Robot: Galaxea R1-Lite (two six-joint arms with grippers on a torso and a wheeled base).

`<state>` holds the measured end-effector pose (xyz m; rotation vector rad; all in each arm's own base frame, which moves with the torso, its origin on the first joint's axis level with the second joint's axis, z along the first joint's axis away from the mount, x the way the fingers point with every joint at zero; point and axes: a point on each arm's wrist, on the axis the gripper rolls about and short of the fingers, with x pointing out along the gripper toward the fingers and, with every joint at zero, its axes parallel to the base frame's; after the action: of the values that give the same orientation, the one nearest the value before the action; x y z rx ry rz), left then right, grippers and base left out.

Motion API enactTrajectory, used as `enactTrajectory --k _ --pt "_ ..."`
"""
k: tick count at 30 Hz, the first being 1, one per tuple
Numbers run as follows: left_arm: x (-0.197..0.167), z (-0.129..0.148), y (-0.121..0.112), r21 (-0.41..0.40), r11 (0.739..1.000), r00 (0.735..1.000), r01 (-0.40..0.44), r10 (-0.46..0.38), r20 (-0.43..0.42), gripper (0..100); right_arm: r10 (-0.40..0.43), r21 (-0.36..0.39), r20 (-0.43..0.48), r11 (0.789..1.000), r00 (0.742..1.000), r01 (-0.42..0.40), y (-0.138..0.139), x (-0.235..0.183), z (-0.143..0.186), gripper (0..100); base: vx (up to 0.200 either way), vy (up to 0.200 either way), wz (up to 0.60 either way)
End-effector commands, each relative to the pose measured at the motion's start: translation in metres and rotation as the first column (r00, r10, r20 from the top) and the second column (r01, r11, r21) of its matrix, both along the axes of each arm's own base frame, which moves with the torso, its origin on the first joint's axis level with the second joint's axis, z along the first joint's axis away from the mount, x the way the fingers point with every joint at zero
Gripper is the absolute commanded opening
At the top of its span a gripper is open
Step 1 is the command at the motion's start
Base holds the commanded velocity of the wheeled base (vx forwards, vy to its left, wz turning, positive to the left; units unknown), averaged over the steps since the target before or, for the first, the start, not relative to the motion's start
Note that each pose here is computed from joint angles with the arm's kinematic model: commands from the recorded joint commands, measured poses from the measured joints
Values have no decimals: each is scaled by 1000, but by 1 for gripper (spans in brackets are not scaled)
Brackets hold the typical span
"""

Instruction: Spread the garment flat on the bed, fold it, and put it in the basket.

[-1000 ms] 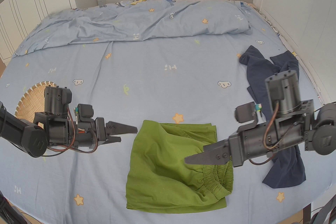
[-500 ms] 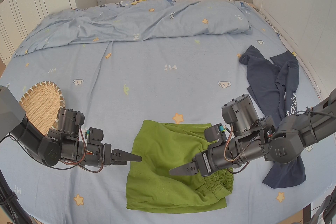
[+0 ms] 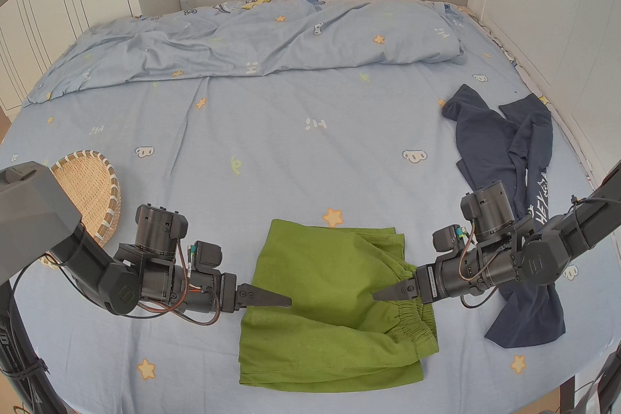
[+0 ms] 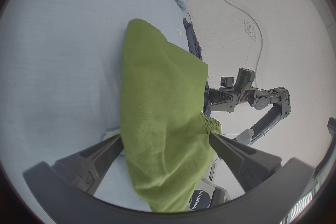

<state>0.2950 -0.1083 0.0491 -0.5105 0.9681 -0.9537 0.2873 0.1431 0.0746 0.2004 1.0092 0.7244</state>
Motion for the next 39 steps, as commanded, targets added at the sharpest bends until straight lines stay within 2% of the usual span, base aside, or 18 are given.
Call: enactTrajectory --k 1,10,15,17,18,20,21,22,24,25,30,34,39 --pt "2 -18 -13 10 999 999 35 -35 -34 100 -18 1 -28 1000 999 18 -12 -7 -11 100 0 0 0" --pt "2 -25 -22 11 998 997 57 -56 -53 100 -23 56 57 998 998 20 -22 -30 2 100 0 0 0" --pt "0 -23 -31 -1 998 995 65 -65 -76 100 -99 122 163 989 982 79 -47 -40 39 100 0 0 0" --pt "-3 -23 -38 -2 996 993 88 -88 -84 100 -152 195 203 974 967 112 -68 -48 63 100 0 0 0" --pt "-4 -23 -40 -1 996 992 91 -91 -84 0 -169 225 208 967 963 121 -75 -52 69 100 0 0 0" --pt "-4 -23 -40 -1 996 992 91 -90 -85 0 -190 261 209 956 959 133 -82 -55 77 100 0 0 0" --pt "-4 -21 -40 -3 996 993 89 -89 -80 0 -222 310 206 939 953 151 -91 -59 87 100 0 0 0" --pt "-4 -20 -39 -3 996 993 87 -87 -80 0 -233 327 202 932 951 159 -94 -60 90 100 0 0 0" --pt "-4 -20 -39 -4 996 993 85 -85 -83 0 -237 330 200 930 951 162 -95 -61 91 100 0 0 0" --pt "-3 -16 -37 -10 998 994 65 -66 -90 0 -265 349 203 919 943 183 -103 -63 95 100 0 0 0" --pt "-8 21 -32 -51 998 998 29 -32 -59 0 -290 347 196 914 937 210 -108 -62 101 100 0 0 0" --pt "-10 48 -20 -58 998 999 -3 0 -37 0 -302 344 188 911 935 226 -111 -58 109 100 0 0 0" --pt "-1 76 -3 -48 997 997 -61 58 -53 0 -308 340 170 910 936 238 -114 -57 109 100 0 0 0"
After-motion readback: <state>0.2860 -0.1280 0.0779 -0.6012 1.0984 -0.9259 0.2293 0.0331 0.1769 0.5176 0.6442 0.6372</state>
